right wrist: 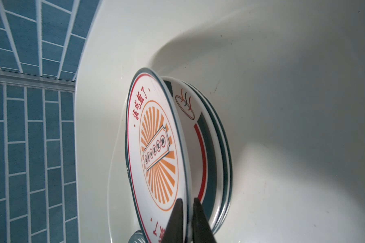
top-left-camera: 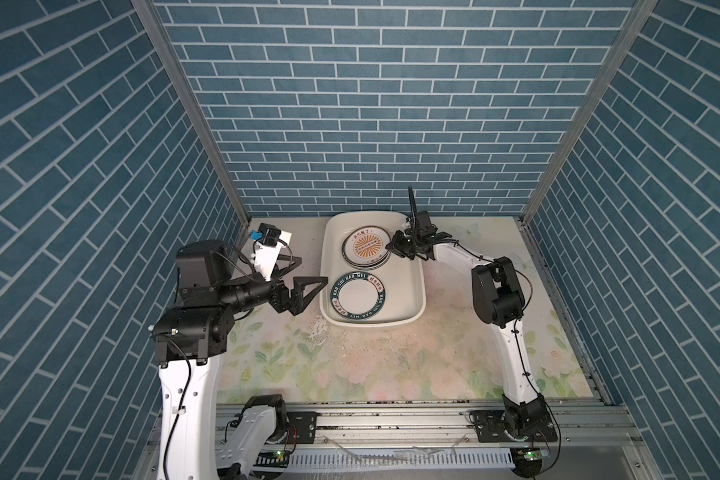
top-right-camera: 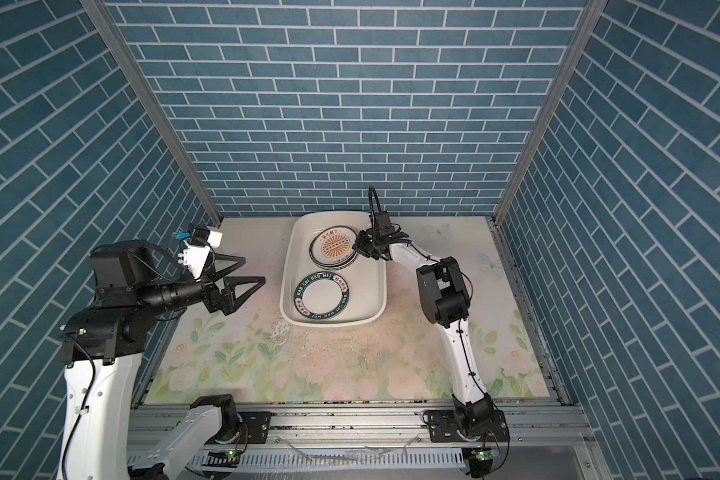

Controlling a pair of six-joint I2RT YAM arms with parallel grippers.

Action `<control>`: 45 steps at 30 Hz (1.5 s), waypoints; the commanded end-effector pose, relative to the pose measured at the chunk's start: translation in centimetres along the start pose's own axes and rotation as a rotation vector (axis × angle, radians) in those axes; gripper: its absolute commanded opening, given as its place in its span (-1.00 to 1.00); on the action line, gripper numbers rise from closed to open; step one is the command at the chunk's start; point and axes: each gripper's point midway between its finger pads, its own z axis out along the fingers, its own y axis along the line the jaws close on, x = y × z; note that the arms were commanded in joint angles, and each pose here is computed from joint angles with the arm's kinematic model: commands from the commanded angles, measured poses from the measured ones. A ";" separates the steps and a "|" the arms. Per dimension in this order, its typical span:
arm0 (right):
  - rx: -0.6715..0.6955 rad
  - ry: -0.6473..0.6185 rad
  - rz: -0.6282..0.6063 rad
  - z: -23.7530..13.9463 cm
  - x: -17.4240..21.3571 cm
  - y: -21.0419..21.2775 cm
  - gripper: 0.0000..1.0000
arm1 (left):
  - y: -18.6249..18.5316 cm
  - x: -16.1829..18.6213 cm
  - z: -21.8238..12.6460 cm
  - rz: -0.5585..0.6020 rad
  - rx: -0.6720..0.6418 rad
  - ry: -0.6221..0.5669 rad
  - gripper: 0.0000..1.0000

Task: Place the plates into the plastic bin on the countertop
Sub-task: 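Lower the sunburst plate flat onto the green-and-red plate stack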

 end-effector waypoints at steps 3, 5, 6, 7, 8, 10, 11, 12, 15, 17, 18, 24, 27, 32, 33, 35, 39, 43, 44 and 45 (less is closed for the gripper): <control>0.013 0.014 0.032 -0.2 0.7 -0.3 -0.73 | -0.3 -0.4 -0.1 0.011 0.013 -0.015 0.99; 0.016 0.015 0.033 -0.3 0.8 -0.4 -0.67 | -0.3 -0.4 -0.1 0.011 0.013 -0.015 0.99; 0.017 0.016 0.033 -0.3 0.8 -0.4 -0.66 | -0.3 -0.4 -0.1 0.012 0.014 -0.015 0.99; 0.017 0.017 0.034 -0.4 0.9 -0.4 -0.66 | -0.2 -0.4 -0.1 0.010 0.012 -0.015 0.99; 0.019 0.019 0.034 -0.3 1.0 -0.5 -0.65 | -0.3 -0.4 -0.1 0.012 0.013 -0.016 0.99; 0.019 0.020 0.035 -0.4 1.0 -0.5 -0.64 | -0.3 -0.3 -0.1 0.010 0.013 -0.015 0.99; 0.022 0.021 0.037 -0.4 1.0 -0.6 -0.63 | -0.3 -0.4 -0.2 0.012 0.014 -0.017 0.99; 0.022 0.024 0.036 -0.4 1.1 -0.5 -0.62 | -0.4 -0.4 -0.2 0.013 0.014 -0.017 0.99; 0.025 0.026 0.037 -0.6 1.3 -0.6 -0.57 | -0.4 -0.4 -0.2 0.013 0.014 -0.018 0.99; 0.029 0.028 0.038 -0.7 1.4 -0.8 -0.56 | -0.5 -0.4 -0.3 0.015 0.014 -0.019 0.99; 0.030 0.030 0.038 -0.7 1.5 -0.8 -0.55 | -0.5 -0.4 -0.3 0.015 0.015 -0.019 0.99; 0.037 0.038 0.042 -0.9 1.9 -1.1 -0.54 | -0.6 -0.5 -0.3 0.016 0.021 -0.022 0.99; 0.038 0.039 0.043 -1.1 2.0 -1.1 -0.52 | -0.6 -0.4 -0.3 0.016 0.021 -0.023 0.99; 0.038 0.051 0.045 -1.2 2.3 -1.1 -0.49 | -0.7 -0.4 -0.3 0.016 0.021 -0.025 0.99; 0.039 0.052 0.045 -1.1 2.3 -1.1 -0.49 | -0.6 -0.4 -0.3 0.014 0.022 -0.025 0.99; 0.042 0.055 0.048 -1.1 2.4 -1.2 -0.49 | -0.6 -0.4 -0.3 0.012 0.023 -0.027 0.99; 0.049 0.060 0.049 -1.3 2.6 -1.3 -0.47 | -0.6 -0.6 -0.3 0.011 0.026 -0.028 0.99; 0.050 0.062 0.050 -1.6 2.6 -1.2 -0.47 | -0.7 -0.6 -0.2 0.012 0.029 -0.028 0.99; 0.050 0.063 0.050 -1.7 2.7 -1.1 -0.47 | -0.6 -0.6 -0.2 0.010 0.029 -0.027 0.99; 0.048 0.061 0.050 -1.8 2.6 -1.0 -0.47 | -0.6 -0.7 -0.2 0.011 0.028 -0.028 0.99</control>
